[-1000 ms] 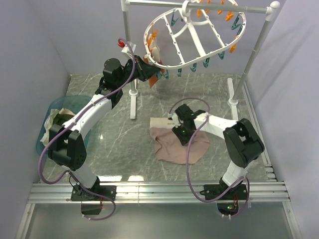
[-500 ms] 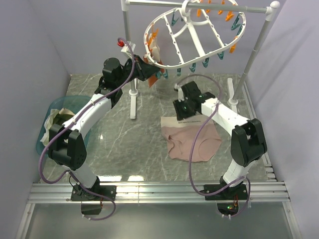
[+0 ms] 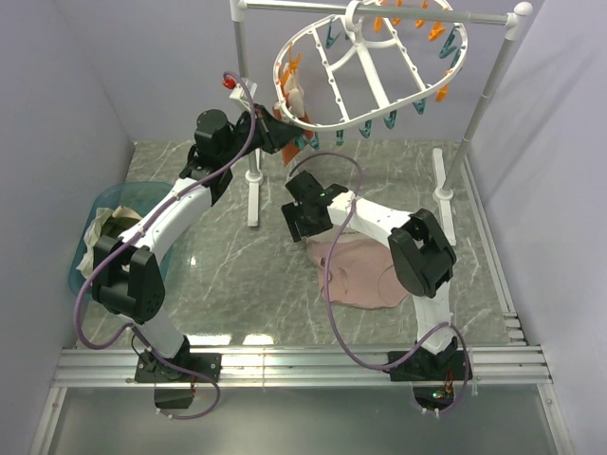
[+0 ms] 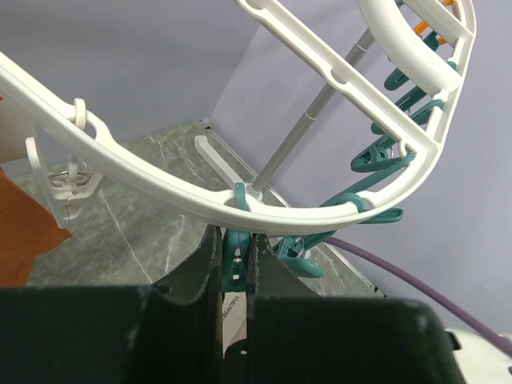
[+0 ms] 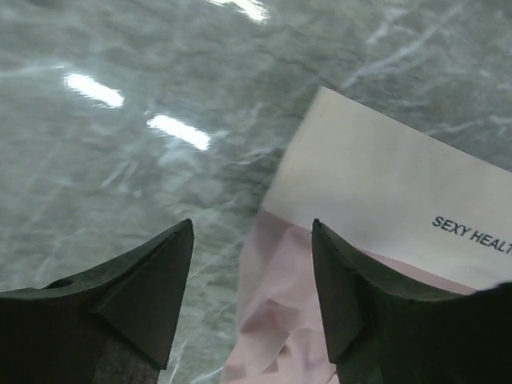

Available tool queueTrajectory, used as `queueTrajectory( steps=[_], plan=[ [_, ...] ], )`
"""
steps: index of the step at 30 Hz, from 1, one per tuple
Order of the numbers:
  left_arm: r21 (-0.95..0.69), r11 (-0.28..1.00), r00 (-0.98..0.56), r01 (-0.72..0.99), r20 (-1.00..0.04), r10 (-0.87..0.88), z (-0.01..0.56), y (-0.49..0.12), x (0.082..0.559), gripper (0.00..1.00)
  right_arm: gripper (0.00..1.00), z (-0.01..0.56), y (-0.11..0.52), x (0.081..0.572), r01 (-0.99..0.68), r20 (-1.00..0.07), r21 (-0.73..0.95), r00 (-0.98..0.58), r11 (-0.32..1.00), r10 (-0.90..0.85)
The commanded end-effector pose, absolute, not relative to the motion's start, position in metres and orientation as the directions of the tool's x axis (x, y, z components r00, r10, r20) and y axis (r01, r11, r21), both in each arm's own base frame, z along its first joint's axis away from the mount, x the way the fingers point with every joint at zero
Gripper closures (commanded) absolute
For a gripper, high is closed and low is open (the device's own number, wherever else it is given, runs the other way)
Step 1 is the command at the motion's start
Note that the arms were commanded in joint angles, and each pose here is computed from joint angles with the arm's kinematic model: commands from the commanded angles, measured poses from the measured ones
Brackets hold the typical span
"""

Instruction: Clip the underwear to the hanger

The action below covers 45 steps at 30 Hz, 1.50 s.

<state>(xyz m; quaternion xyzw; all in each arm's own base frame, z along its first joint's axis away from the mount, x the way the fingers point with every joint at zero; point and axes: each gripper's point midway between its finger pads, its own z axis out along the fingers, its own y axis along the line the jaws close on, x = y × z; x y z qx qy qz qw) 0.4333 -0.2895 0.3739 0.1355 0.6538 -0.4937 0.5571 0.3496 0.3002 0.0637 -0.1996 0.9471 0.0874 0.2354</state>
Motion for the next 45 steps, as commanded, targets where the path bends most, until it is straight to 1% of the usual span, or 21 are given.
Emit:
queueTrajectory(
  steps=[1,6,8,9,12,13,14,17,21,23,29,30,33,37,43,44,45],
  plan=[
    [-0.470,0.483,-0.303,0.738,-0.872,-0.385,0.389,-0.282,0.434,1.00,0.29,0.067,0.289,0.363,-0.361,-0.509,0.001,-0.803,0.933,-0.310],
    [-0.470,0.483,-0.303,0.739,-0.871,-0.386,0.387,-0.282,0.435,1.00,0.28,0.054,0.280,0.362,-0.351,-0.493,-0.070,-0.801,0.934,-0.338],
    [-0.469,0.481,-0.301,0.741,-0.872,-0.386,0.388,-0.282,0.435,1.00,0.25,0.045,0.276,0.363,-0.344,-0.478,-0.097,-0.807,0.934,-0.347],
    [-0.470,0.483,-0.301,0.739,-0.871,-0.388,0.388,-0.281,0.436,1.00,0.22,0.043,0.275,0.362,-0.344,-0.470,-0.104,-0.810,0.933,-0.351],
    [-0.467,0.482,-0.298,0.742,-0.873,-0.387,0.389,-0.280,0.436,1.00,0.21,0.035,0.273,0.359,-0.348,-0.445,-0.103,-0.822,0.932,-0.356],
    [-0.469,0.482,-0.302,0.740,-0.872,-0.385,0.388,-0.281,0.436,1.00,0.17,0.034,0.272,0.359,-0.349,-0.441,-0.101,-0.824,0.932,-0.356],
    [-0.468,0.483,-0.300,0.740,-0.873,-0.385,0.388,-0.280,0.436,1.00,0.06,0.032,0.273,0.358,-0.355,-0.433,-0.091,-0.827,0.931,-0.358],
    [-0.466,0.486,-0.298,0.740,-0.874,-0.383,0.387,-0.278,0.436,1.00,0.05,0.026,0.270,0.355,-0.357,-0.419,-0.090,-0.833,0.930,-0.361],
    [-0.460,0.492,-0.292,0.739,-0.877,-0.382,0.388,-0.276,0.435,1.00,0.04,0.021,0.255,0.357,-0.331,-0.413,-0.130,-0.839,0.934,-0.355],
    [-0.459,0.490,-0.292,0.741,-0.878,-0.380,0.388,-0.276,0.434,1.00,0.01,0.020,0.249,0.358,-0.322,-0.411,-0.152,-0.839,0.935,-0.356],
    [-0.462,0.485,-0.295,0.742,-0.876,-0.382,0.388,-0.277,0.436,1.00,0.00,0.016,0.242,0.355,-0.299,-0.398,-0.176,-0.850,0.938,-0.345],
    [-0.464,0.486,-0.296,0.741,-0.875,-0.384,0.387,-0.277,0.436,1.00,0.00,0.010,0.239,0.353,-0.294,-0.379,-0.182,-0.860,0.938,-0.343],
    [-0.457,0.487,-0.289,0.744,-0.878,-0.383,0.390,-0.277,0.437,1.00,0.00,0.001,0.233,0.352,-0.269,-0.351,-0.161,-0.884,0.950,-0.310],
    [-0.453,0.488,-0.284,0.747,-0.879,-0.382,0.391,-0.277,0.436,1.00,0.00,-0.001,0.224,0.356,-0.227,-0.339,-0.110,-0.907,0.968,-0.252],
    [-0.459,0.483,-0.292,0.746,-0.877,-0.382,0.390,-0.277,0.435,1.00,0.00,-0.014,0.223,0.350,-0.233,-0.291,-0.048,-0.927,0.971,-0.237],
    [-0.458,0.485,-0.291,0.745,-0.878,-0.381,0.389,-0.277,0.436,1.00,0.02,-0.018,0.223,0.348,-0.235,-0.282,-0.040,-0.930,0.971,-0.236],
    [-0.455,0.485,-0.287,0.746,-0.878,-0.383,0.391,-0.277,0.436,1.00,0.07,-0.021,0.222,0.346,-0.234,-0.275,-0.035,-0.932,0.972,-0.234]
  ],
)
